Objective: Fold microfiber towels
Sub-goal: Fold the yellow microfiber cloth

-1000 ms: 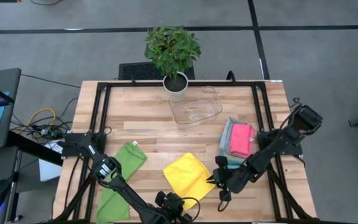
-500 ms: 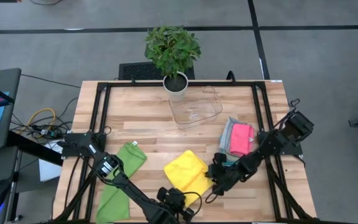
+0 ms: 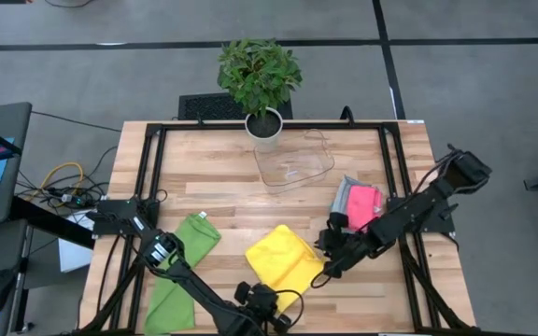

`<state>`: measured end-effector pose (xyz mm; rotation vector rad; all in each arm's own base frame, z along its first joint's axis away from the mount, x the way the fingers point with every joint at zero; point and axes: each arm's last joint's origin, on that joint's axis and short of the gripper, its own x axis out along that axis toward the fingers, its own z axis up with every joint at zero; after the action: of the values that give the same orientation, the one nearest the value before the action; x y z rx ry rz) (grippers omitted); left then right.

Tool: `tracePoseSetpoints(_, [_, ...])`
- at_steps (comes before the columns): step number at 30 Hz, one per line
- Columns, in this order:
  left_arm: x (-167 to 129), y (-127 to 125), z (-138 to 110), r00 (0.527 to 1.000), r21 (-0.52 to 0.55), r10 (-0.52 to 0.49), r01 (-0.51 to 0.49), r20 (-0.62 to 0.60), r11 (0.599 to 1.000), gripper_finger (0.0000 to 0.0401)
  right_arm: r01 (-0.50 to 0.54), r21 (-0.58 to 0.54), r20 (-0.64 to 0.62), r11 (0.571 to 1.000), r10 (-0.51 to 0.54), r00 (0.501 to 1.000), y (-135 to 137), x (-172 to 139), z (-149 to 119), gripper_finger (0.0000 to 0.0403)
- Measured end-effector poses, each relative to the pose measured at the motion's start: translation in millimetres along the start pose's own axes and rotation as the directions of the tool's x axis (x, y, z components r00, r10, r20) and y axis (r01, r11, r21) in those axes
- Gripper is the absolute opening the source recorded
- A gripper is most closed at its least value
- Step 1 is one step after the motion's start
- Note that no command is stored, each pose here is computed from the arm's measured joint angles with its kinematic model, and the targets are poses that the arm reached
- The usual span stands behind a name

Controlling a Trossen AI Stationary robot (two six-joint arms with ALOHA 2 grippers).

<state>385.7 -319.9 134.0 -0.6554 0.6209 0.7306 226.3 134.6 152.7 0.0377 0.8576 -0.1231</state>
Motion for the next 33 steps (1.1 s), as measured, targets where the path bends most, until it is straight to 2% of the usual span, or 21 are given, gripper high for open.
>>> tracePoseSetpoints(3, [-26, -6, 17, 0.996, 0.010, -0.025, 0.024, 0.087, 1.000, 0.0000, -0.060, -0.079, 0.047, 0.995, 0.064, 0.997, 5, -18, 4, 0.0067])
tracePoseSetpoints(5, [-46, -9, 32, 0.989, 0.034, -0.048, 0.044, 0.137, 0.998, 0.0000, -0.127, -0.143, 0.097, 0.982, 0.141, 0.985, 10, -33, 8, 0.0067])
tracePoseSetpoints(7, [-61, -13, 44, 0.986, 0.092, -0.075, 0.062, 0.149, 0.994, 0.0000, -0.225, -0.241, 0.133, 0.944, 0.262, 0.956, 18, -48, 11, 0.0067])
tracePoseSetpoints(9, [-69, -17, 50, 0.986, 0.190, -0.105, 0.080, 0.129, 0.978, 0.0001, -0.312, -0.353, 0.150, 0.882, 0.382, 0.912, 26, -61, 12, 0.0067])
tracePoseSetpoints(11, [-71, -24, 50, 0.987, 0.312, -0.149, 0.125, 0.054, 0.942, 0.0006, -0.334, -0.453, 0.139, 0.826, 0.436, 0.889, 33, -68, 9, 0.0068])
tracePoseSetpoints(13, [-67, -30, 47, 0.980, 0.428, -0.194, 0.192, -0.040, 0.883, 0.0019, -0.325, -0.541, 0.099, 0.776, 0.442, 0.891, 37, -69, 1, 0.0072])
tracePoseSetpoints(15, [-59, -37, 41, 0.962, 0.490, -0.252, 0.271, -0.107, 0.828, 0.0041, -0.321, -0.608, 0.050, 0.726, 0.438, 0.898, 41, -66, -6, 0.0084])
tracePoseSetpoints(17, [-51, -37, 40, 0.955, 0.551, -0.260, 0.294, -0.141, 0.781, 0.0069, -0.330, -0.636, 0.008, 0.698, 0.434, 0.901, 43, -60, -11, 0.0101])
tracePoseSetpoints(21, [-35, -38, 44, 0.959, 0.573, -0.252, 0.278, -0.127, 0.771, 0.0131, -0.354, -0.648, -0.026, 0.675, 0.445, 0.895, 49, -49, -15, 0.0151])
tracePoseSetpoints(23, [-20, -38, 42, 0.956, 0.574, -0.246, 0.293, -0.160, 0.765, 0.0161, -0.354, -0.660, -0.045, 0.663, 0.435, 0.899, 50, -41, -17, 0.0177])
tracePoseSetpoints(26, [5, -34, 33, 0.954, 0.567, -0.203, 0.295, -0.221, 0.769, 0.0197, -0.346, -0.647, -0.084, 0.679, 0.388, 0.918, 49, -25, -21, 0.0206])
tracePoseSetpoints(29, [21, -31, 30, 0.948, 0.530, -0.175, 0.295, -0.265, 0.795, 0.0219, -0.335, -0.643, -0.107, 0.689, 0.352, 0.930, 47, -12, -23, 0.0214])
tracePoseSetpoints(33, [27, -27, 32, 0.954, 0.506, -0.136, 0.259, -0.267, 0.823, 0.0228, -0.327, -0.646, -0.144, 0.690, 0.311, 0.939, 42, 7, -26, 0.0207])
